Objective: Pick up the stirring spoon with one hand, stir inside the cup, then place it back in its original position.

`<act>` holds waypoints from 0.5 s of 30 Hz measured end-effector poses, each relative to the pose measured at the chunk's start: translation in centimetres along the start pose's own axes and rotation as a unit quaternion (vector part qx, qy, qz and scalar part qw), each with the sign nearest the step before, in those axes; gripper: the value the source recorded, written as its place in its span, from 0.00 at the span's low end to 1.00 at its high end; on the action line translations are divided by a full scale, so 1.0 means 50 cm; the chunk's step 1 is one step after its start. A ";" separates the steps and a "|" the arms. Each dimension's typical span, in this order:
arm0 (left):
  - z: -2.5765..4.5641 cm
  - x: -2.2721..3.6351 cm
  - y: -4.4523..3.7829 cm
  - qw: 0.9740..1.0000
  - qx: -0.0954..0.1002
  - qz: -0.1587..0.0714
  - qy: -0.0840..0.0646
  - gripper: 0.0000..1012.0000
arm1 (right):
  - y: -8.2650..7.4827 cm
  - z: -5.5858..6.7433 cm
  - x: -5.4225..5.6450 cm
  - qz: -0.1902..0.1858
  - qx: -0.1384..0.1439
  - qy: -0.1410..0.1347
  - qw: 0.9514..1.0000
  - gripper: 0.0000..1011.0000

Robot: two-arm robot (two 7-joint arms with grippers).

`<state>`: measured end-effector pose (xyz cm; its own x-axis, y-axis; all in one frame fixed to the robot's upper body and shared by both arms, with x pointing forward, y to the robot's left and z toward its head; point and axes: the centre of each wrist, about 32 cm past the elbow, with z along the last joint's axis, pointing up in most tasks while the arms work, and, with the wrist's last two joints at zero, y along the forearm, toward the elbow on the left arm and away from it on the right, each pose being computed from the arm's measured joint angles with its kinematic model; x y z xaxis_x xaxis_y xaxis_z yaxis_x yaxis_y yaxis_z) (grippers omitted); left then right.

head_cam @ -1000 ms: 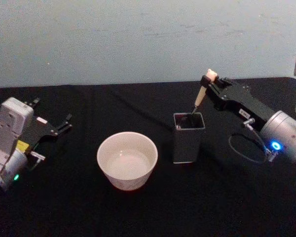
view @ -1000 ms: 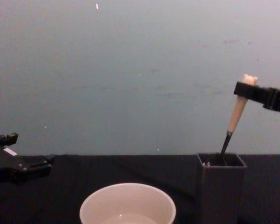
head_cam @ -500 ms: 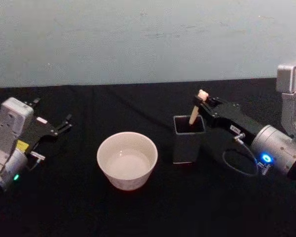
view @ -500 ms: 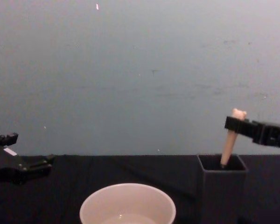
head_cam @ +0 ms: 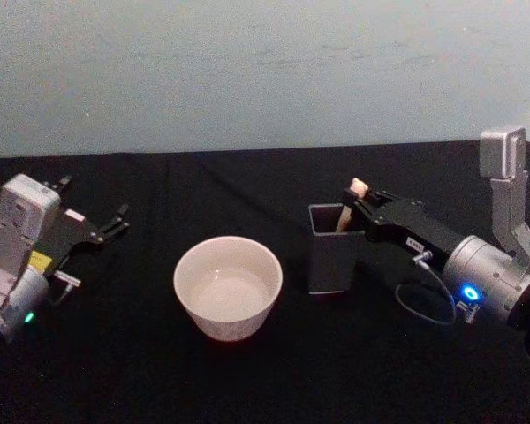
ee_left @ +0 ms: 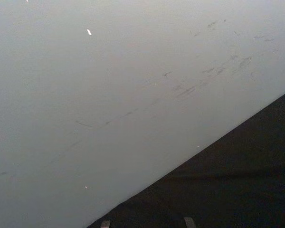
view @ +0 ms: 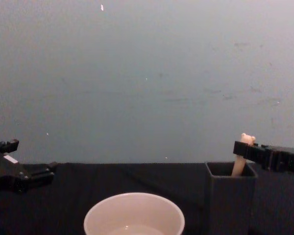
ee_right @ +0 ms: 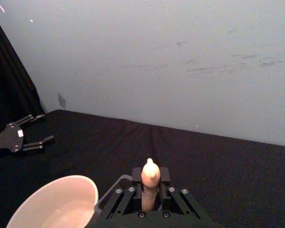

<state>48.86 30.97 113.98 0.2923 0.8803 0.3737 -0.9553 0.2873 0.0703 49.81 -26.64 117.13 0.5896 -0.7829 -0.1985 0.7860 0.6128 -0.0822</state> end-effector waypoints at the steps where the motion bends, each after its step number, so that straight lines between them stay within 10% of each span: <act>1: 0.000 0.000 0.000 1.000 0.000 0.000 0.000 0.99 | 0.000 0.000 0.000 0.000 0.000 0.000 1.000 0.21; 15: 0.000 0.000 0.000 1.000 0.000 0.000 0.000 0.99 | 0.003 -0.004 0.002 -0.002 -0.008 0.001 1.000 0.21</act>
<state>48.86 30.97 113.98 0.2922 0.8803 0.3737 -0.9553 0.2873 0.0701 49.94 -26.63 116.89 0.5868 -0.7848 -0.1993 0.7848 0.6118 -0.0985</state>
